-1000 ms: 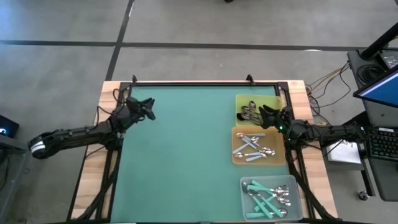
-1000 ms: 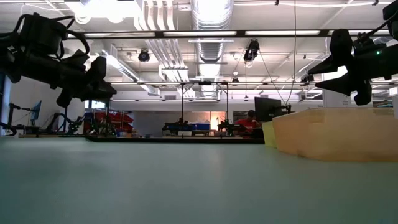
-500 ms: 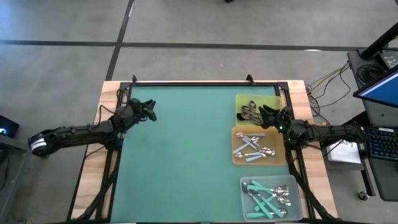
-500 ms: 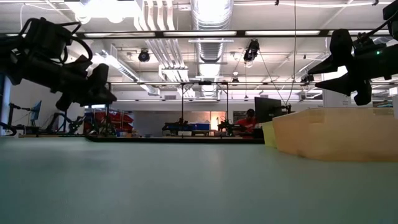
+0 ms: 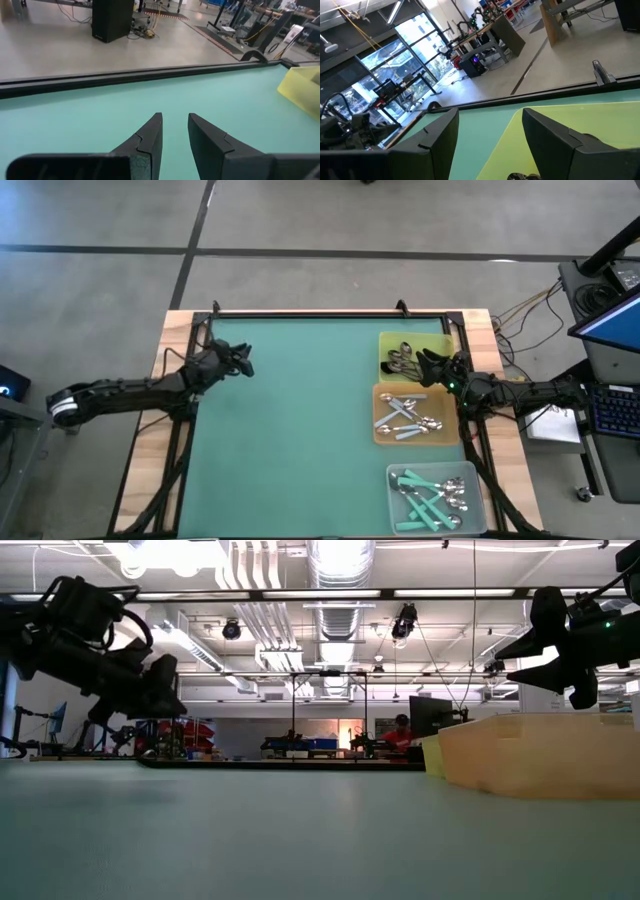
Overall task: Sort silverware by color (type)
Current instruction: Return to Home Position
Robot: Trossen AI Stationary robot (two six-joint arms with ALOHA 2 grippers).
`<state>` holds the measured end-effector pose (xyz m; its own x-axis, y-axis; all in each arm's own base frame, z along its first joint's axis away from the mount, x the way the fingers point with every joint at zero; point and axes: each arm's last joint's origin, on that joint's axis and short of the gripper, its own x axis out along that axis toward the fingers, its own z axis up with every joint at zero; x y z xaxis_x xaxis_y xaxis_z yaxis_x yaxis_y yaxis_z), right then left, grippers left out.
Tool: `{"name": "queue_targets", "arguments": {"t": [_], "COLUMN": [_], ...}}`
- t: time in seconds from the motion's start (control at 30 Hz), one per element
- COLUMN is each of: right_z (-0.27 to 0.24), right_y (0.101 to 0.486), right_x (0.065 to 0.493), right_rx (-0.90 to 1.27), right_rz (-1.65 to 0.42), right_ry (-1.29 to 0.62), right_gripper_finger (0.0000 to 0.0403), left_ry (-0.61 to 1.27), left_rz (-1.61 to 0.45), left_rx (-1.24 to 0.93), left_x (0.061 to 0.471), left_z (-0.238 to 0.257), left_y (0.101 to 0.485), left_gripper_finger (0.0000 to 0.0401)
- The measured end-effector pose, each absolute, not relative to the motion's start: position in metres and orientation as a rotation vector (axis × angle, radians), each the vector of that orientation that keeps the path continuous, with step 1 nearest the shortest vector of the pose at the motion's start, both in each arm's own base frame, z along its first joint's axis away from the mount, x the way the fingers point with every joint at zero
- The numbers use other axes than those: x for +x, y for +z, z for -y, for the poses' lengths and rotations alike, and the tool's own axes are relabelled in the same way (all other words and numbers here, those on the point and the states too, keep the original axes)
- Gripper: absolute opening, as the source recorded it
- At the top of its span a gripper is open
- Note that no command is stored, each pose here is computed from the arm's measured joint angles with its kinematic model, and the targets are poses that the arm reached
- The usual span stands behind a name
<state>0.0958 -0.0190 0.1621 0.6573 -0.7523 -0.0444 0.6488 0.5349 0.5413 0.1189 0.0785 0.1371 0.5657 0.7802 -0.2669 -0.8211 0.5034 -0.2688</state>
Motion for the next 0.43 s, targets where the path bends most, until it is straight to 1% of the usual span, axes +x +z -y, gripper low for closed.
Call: {"name": "queue_targets", "arguments": {"t": [0.43], "right_z": [0.019], "right_y": [0.162], "right_x": [0.0958], "right_rx": [0.556], "right_rz": [0.203], "right_ry": [-0.841], "right_gripper_finger": [0.021], "left_ry": [0.981], "left_rz": [-0.192], "left_rx": [-0.388], "left_x": [0.1208], "left_z": [-0.0795], "left_y": [0.128], "left_gripper_finger": [0.0075]}}
